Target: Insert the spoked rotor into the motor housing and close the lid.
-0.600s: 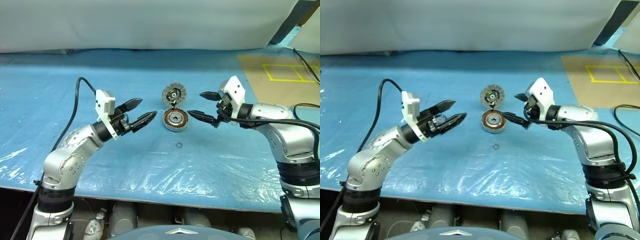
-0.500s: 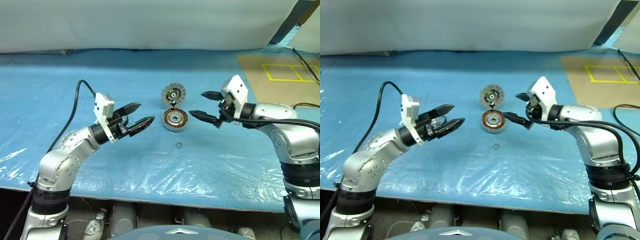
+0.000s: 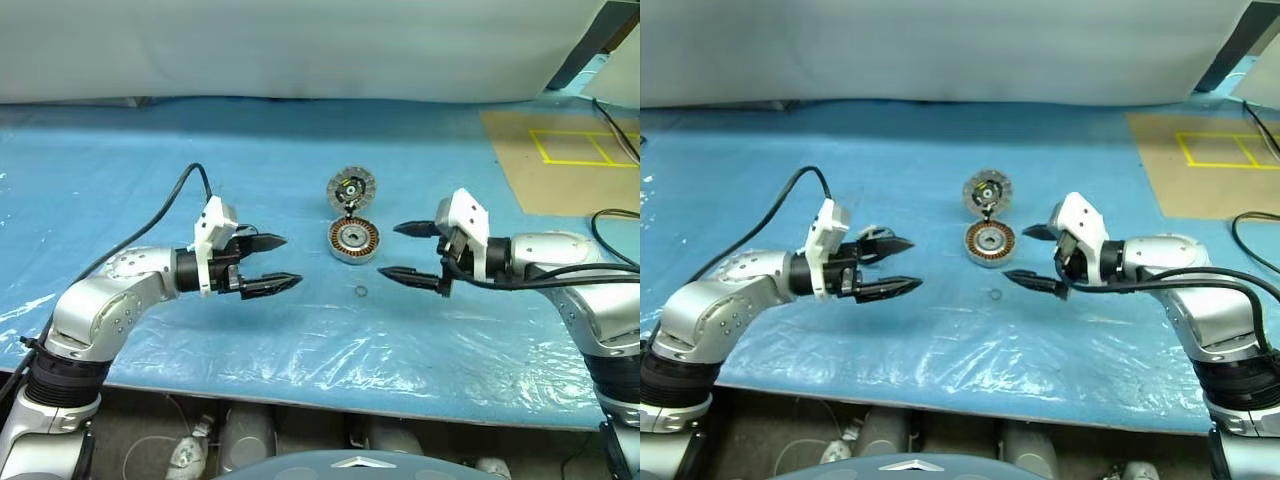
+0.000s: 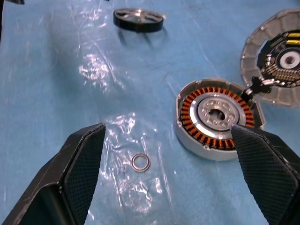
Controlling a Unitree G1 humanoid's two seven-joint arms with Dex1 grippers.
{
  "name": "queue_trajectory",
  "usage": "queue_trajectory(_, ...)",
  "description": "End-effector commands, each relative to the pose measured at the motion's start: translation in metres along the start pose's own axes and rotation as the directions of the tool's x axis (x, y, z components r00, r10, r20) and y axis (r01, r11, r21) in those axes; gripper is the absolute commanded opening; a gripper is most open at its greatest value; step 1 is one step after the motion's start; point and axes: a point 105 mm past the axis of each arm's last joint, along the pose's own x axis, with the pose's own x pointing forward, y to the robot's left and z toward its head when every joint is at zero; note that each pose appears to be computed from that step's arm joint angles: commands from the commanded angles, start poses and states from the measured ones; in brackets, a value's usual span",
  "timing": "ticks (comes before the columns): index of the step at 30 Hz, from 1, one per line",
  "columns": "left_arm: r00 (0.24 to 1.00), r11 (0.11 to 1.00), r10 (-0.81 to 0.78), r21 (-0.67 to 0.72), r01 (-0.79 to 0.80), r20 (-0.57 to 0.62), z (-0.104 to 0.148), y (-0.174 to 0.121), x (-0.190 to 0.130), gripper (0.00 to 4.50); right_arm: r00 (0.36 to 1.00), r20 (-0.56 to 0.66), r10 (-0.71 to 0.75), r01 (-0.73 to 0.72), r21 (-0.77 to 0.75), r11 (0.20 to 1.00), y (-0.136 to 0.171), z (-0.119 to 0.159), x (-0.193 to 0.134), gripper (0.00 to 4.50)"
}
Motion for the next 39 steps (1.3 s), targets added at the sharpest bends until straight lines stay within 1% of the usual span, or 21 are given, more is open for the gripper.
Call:
queue_trajectory(1,1.000,0.999,-0.015,0.048,0.016,-0.022,-0.004,0.003,-0.005,4.46,1.000,-0.007,0.024,-0.024,-0.060,0.998,0.003,-0.001,0.003,4.50)
queue_trajectory(4,0.999,0.998,-0.009,0.067,0.012,-0.043,-0.014,0.005,-0.004,4.46,0.998,-0.047,0.036,-0.040,-0.091,0.995,0.003,-0.011,0.009,4.50)
queue_trajectory(8,1.000,0.998,0.003,0.069,-0.001,-0.023,-0.019,0.005,-0.001,4.46,0.997,-0.026,0.067,-0.069,-0.090,0.994,0.006,-0.007,0.011,4.50)
queue_trajectory(10,1.000,0.998,0.009,0.069,-0.009,-0.006,-0.020,0.003,0.001,4.46,0.998,-0.021,0.057,-0.059,-0.097,0.994,0.003,-0.006,0.011,4.50)
queue_trajectory(12,1.000,0.997,0.023,0.075,-0.023,0.000,-0.021,0.004,0.002,4.46,0.999,0.001,0.038,-0.038,-0.092,0.995,-0.003,0.000,0.011,4.50)
queue_trajectory(18,1.000,0.997,0.029,0.078,-0.029,0.006,-0.021,0.005,0.004,4.46,0.999,0.011,0.052,-0.049,-0.177,0.983,-0.018,0.020,0.019,4.50)
queue_trajectory(20,1.000,0.996,0.029,0.078,-0.030,0.006,-0.021,0.006,0.005,4.46,0.997,-0.023,0.070,-0.074,-0.210,0.975,-0.024,0.024,0.028,4.50)
queue_trajectory(21,1.000,0.996,0.030,0.079,-0.030,0.007,-0.020,0.006,0.005,4.46,0.995,-0.071,0.065,-0.080,-0.238,0.968,-0.027,0.020,0.035,4.50)
queue_trajectory(23,0.999,0.996,0.034,0.083,-0.035,0.009,-0.020,0.006,0.006,4.46,0.994,-0.094,0.056,-0.077,-0.246,0.966,-0.034,0.023,0.049,4.50)
queue_trajectory(25,0.999,0.996,0.041,0.083,-0.042,0.015,-0.019,0.006,0.006,4.46,0.989,-0.085,0.121,-0.136,-0.201,0.970,-0.031,0.037,0.062,4.50)
queue_trajectory(28,0.998,0.995,0.055,0.081,-0.056,0.023,-0.018,0.007,0.004,4.46,0.984,-0.124,0.129,-0.149,-0.167,0.975,-0.039,0.041,0.075,4.50)
queue_trajectory(33,0.997,0.993,0.076,0.092,-0.078,0.020,-0.019,0.007,0.000,4.46,0.973,-0.206,0.106,-0.145,-0.187,0.972,-0.053,0.043,0.083,4.50)
queue_trajectory(39,0.996,0.993,0.085,0.084,-0.087,0.029,-0.022,0.004,0.002,4.46,0.950,-0.287,0.126,-0.192,-0.213,0.958,-0.057,0.031,0.079,4.50)
